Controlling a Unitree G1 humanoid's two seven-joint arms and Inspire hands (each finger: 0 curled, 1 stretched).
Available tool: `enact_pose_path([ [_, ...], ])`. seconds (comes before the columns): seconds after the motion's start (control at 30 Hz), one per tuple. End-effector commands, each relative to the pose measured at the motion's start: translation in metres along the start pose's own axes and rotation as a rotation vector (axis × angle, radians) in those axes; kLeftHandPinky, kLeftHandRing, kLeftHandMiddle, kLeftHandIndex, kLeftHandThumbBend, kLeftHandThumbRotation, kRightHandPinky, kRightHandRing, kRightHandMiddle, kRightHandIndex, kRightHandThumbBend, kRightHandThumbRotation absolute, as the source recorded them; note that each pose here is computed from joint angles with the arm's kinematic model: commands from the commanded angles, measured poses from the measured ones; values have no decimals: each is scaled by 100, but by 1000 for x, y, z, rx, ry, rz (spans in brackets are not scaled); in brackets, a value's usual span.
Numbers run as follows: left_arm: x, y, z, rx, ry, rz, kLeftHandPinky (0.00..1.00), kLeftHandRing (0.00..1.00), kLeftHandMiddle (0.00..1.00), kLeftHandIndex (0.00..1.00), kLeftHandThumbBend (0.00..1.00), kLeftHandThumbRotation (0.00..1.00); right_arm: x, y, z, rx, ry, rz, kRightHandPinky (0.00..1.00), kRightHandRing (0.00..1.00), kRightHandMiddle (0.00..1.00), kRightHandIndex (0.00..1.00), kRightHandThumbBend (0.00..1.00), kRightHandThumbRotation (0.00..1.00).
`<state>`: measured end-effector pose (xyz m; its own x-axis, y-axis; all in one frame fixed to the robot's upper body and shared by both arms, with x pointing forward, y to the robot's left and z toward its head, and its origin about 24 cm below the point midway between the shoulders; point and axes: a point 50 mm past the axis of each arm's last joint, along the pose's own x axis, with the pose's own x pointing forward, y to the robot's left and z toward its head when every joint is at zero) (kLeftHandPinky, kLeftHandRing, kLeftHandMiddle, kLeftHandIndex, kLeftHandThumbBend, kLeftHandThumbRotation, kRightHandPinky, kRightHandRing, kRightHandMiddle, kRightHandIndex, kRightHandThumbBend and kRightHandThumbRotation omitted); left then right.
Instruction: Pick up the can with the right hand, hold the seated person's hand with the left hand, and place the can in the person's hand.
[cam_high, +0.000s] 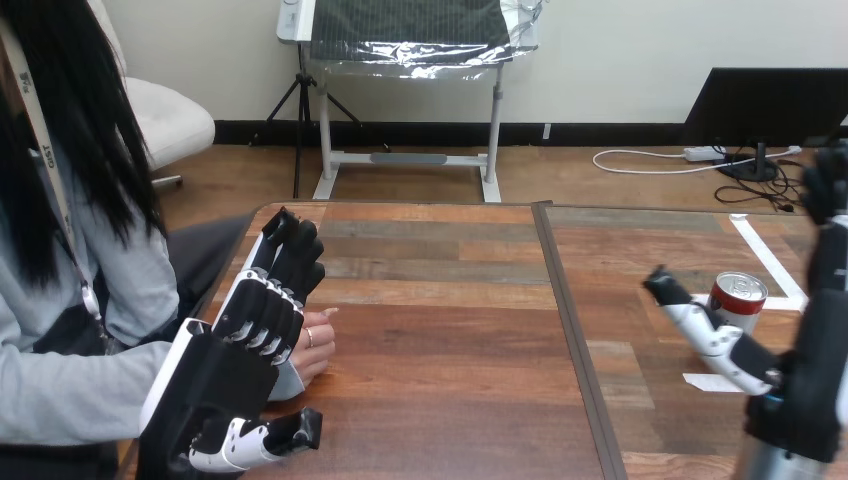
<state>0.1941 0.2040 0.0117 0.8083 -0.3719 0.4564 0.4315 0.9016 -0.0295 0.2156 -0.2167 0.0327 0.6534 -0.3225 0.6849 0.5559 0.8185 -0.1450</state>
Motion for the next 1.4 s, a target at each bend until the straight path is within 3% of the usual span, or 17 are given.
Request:
enact_pose_path([
  [0.0, 17, 5, 8, 23, -67, -32, 100, 100, 100, 100, 100, 40, 19, -4, 3, 3, -74, -40, 92, 90, 92, 95, 100, 40],
  [0.47, 18, 6, 8, 25, -73, -39, 100, 100, 100, 100, 100, 42, 20, -20, -9, -49, -24, -107, 92, 90, 92, 95, 100, 41],
  [1.37, 19, 7, 9, 6, -72, -55, 100, 100, 100, 100, 100, 42, 14, -29, -39, -109, 209, -143, 89, 89, 92, 96, 100, 46],
])
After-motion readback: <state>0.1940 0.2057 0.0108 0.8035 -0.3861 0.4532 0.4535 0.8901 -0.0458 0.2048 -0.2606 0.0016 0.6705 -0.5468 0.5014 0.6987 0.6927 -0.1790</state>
